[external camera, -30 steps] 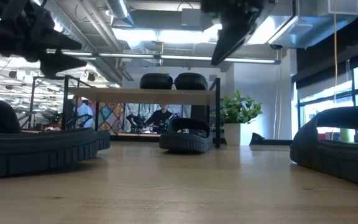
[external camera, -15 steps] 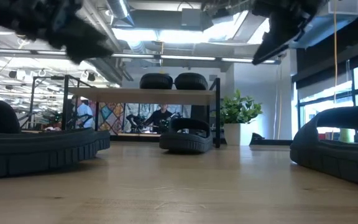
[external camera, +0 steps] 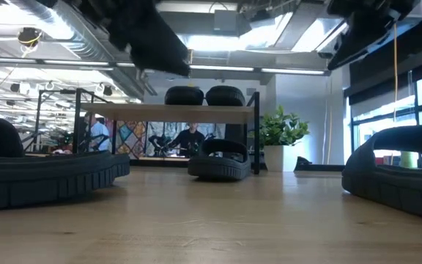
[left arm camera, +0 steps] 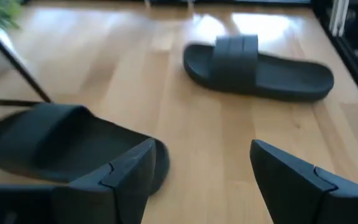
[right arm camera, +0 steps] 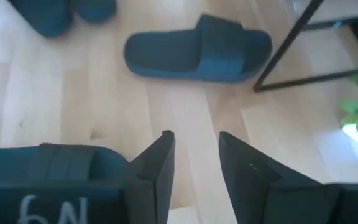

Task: Pick and place slides into the shelf
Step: Put the black slide under the shelf

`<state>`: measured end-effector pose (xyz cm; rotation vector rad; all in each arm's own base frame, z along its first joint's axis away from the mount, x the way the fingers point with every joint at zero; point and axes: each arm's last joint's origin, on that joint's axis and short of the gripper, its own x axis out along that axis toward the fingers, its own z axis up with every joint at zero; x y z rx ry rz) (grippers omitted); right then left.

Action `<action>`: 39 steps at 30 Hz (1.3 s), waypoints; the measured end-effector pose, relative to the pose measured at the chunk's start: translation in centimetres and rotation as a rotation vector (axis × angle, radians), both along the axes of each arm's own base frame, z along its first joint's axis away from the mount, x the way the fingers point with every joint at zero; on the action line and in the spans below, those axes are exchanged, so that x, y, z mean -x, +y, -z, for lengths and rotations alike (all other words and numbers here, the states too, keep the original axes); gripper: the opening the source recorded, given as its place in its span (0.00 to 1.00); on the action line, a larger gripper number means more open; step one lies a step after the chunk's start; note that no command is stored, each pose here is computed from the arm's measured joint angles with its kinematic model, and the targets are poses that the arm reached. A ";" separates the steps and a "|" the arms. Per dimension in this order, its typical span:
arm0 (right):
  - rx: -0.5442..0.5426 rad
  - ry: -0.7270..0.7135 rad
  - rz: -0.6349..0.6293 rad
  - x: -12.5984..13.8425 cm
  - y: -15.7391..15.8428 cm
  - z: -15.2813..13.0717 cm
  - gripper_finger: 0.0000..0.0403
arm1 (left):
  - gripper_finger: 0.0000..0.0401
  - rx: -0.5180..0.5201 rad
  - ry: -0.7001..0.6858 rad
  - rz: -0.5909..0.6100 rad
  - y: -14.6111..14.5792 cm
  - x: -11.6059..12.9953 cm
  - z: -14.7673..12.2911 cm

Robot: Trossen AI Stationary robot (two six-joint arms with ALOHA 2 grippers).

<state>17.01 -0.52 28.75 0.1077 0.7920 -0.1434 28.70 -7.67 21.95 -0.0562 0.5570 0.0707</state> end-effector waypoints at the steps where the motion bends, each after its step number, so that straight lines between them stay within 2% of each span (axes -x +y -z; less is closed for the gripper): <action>1: 0.004 -0.018 -0.011 0.3 -0.1 -0.3 0.31 | 0.63 0.004 0.015 0.010 -0.2 -0.5 0.3; 6: 0.050 -0.067 -0.061 1.1 -0.3 -0.7 0.31 | 0.63 0.031 0.057 0.067 -1.5 -3.0 1.5; 14: 0.018 -0.115 -0.053 3.8 -0.6 2.1 0.30 | 0.63 0.105 0.120 0.103 -2.8 -6.2 3.4; 23: 0.012 -0.228 -0.036 4.9 -0.5 2.2 0.26 | 0.63 0.133 0.238 0.062 -2.2 -6.4 5.4; 26: 0.016 -0.235 -0.034 4.9 -0.5 2.1 0.25 | 0.63 0.124 0.287 0.032 -1.3 -6.2 5.7; 39: 0.026 -0.237 -0.034 4.8 -0.5 2.1 0.25 | 0.63 0.188 0.333 -0.009 2.2 -6.7 6.0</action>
